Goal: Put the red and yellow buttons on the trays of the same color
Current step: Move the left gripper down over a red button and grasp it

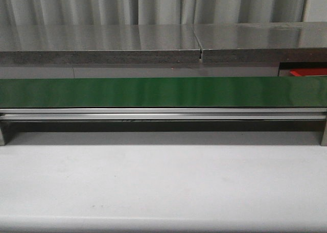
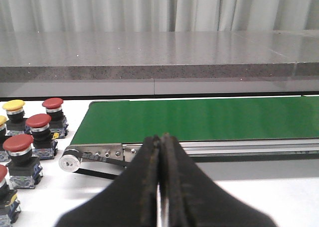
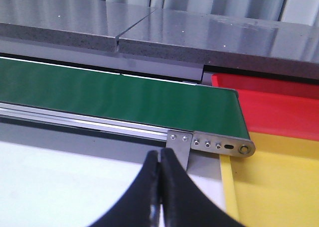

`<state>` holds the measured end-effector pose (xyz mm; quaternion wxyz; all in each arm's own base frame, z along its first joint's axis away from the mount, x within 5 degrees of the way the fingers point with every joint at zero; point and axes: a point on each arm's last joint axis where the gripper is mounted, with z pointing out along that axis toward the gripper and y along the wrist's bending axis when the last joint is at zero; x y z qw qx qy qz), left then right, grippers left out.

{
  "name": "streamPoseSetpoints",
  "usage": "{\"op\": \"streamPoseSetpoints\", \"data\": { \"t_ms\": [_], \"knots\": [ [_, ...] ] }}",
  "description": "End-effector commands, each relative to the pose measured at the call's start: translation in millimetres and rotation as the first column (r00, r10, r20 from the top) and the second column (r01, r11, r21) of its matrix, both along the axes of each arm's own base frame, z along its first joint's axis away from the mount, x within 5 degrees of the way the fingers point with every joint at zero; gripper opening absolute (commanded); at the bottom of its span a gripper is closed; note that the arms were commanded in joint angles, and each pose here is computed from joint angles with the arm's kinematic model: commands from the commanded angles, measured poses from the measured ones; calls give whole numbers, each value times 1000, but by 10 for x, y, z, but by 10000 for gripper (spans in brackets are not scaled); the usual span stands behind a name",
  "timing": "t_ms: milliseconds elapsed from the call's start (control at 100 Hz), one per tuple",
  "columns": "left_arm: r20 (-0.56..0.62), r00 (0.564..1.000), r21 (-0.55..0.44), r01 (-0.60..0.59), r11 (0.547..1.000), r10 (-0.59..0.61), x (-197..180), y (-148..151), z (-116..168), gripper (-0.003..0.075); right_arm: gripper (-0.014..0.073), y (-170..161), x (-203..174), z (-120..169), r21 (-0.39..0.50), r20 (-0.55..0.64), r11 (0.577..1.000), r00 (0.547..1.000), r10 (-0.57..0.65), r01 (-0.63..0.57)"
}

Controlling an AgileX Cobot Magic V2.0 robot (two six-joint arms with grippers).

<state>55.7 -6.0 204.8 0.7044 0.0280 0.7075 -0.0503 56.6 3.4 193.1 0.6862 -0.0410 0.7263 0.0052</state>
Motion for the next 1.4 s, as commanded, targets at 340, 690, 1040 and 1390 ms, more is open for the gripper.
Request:
{"op": "streamPoseSetpoints", "data": {
  "t_ms": [340, 690, 1040, 1390],
  "knots": [
    [112, 994, -26, 16, 1000, -13, -29, -6, 70, -19, -117, 3, -13, 86, -7, 103, 1000, 995, 5, -4],
    [66, 998, -97, 23, 995, -17, -52, -6, 465, -19, -117, 3, -13, 86, -7, 103, 1000, 995, 5, -4],
    [-298, 952, -158, 19, 987, -66, 367, -108, 1165, -19, -117, 3, -13, 86, -7, 103, 1000, 995, 5, -4],
    [-532, 844, -118, 9, 993, -71, 830, -182, 1385, -19, -117, 3, -13, 86, -7, 103, 1000, 995, 5, -4]
  ]
}}
